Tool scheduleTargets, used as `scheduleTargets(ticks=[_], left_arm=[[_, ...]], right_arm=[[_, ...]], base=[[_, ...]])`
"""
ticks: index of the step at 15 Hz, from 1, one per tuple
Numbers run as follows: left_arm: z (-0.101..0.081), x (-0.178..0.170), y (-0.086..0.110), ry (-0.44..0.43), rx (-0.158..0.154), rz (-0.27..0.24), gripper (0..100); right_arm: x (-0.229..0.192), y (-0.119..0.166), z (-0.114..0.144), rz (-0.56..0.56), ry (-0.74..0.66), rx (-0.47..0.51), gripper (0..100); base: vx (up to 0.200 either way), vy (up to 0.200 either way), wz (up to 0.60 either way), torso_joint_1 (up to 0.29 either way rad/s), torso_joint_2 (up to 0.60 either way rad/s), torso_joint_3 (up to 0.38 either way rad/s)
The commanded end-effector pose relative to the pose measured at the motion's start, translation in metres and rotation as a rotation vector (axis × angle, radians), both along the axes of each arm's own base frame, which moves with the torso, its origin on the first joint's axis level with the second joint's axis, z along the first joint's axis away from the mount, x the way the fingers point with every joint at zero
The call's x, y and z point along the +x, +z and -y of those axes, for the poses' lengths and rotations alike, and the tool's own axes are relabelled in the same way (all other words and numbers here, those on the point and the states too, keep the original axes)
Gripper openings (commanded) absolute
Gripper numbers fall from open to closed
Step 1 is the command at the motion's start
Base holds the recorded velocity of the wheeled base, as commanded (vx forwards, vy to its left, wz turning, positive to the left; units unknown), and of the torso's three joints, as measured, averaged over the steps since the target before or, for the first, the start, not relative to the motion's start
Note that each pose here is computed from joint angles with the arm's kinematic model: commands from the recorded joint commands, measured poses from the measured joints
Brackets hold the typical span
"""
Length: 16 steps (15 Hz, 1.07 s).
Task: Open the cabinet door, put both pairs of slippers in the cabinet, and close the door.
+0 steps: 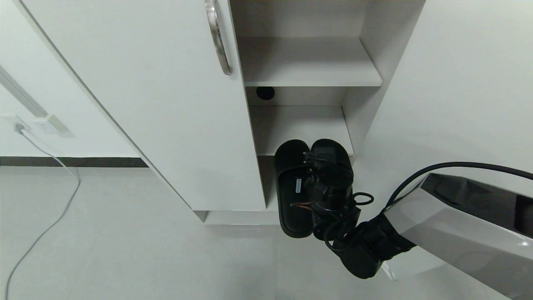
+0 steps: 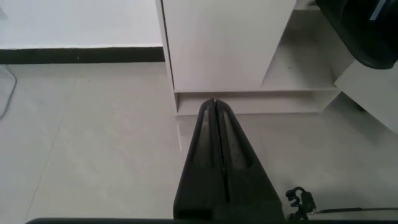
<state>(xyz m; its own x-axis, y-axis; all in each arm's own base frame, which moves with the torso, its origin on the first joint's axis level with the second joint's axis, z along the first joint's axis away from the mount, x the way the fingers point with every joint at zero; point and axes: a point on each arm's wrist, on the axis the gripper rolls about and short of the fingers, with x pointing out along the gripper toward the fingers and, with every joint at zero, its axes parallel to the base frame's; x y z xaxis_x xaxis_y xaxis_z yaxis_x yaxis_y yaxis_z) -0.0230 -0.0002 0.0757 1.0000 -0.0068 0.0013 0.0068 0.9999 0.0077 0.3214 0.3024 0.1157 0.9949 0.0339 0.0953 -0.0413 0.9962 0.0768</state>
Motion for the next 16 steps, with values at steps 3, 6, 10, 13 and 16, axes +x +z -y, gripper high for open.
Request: scheduleTargets(ticks=[3,6,10,13,16], left_arm=[[0.000,0.000,0.000,0.001,0.000,-0.001,0],[0.000,0.000,0.000,0.002,0.000,-0.001,0],[0.000,0.000,0.000,0.004,-0.003,-0.001,0],[0.000,0.000,0.000,0.005,-0.003,-0.001,0],[0.000,0.000,0.000,0.007,-0.003,-0.001,0]], right_arm=[[0.002,-0.007,-0.002,-0.013,0.001,-0.018,0],[0.013,-0.005,-0.002,-0.016,0.014,-0.034,0],[0.054,0.000,-0.002,-0.025,-0.032,-0.042,0],[0.079,0.003,-0.002,-0.026,-0.063,-0.043,0],[0.098,0.014,-0.005,-0.015,-0.081,-0.032,0]], base=[[0.067,0.000,0.00,-0.001,0.00,0.002],[0.000,0.000,0.00,0.000,0.00,0.000],[0.000,0.000,0.00,0.000,0.00,0.000],[0.000,0.000,0.00,0.000,0.00,0.000],[0.000,0.000,0.00,0.000,0.00,0.000]])
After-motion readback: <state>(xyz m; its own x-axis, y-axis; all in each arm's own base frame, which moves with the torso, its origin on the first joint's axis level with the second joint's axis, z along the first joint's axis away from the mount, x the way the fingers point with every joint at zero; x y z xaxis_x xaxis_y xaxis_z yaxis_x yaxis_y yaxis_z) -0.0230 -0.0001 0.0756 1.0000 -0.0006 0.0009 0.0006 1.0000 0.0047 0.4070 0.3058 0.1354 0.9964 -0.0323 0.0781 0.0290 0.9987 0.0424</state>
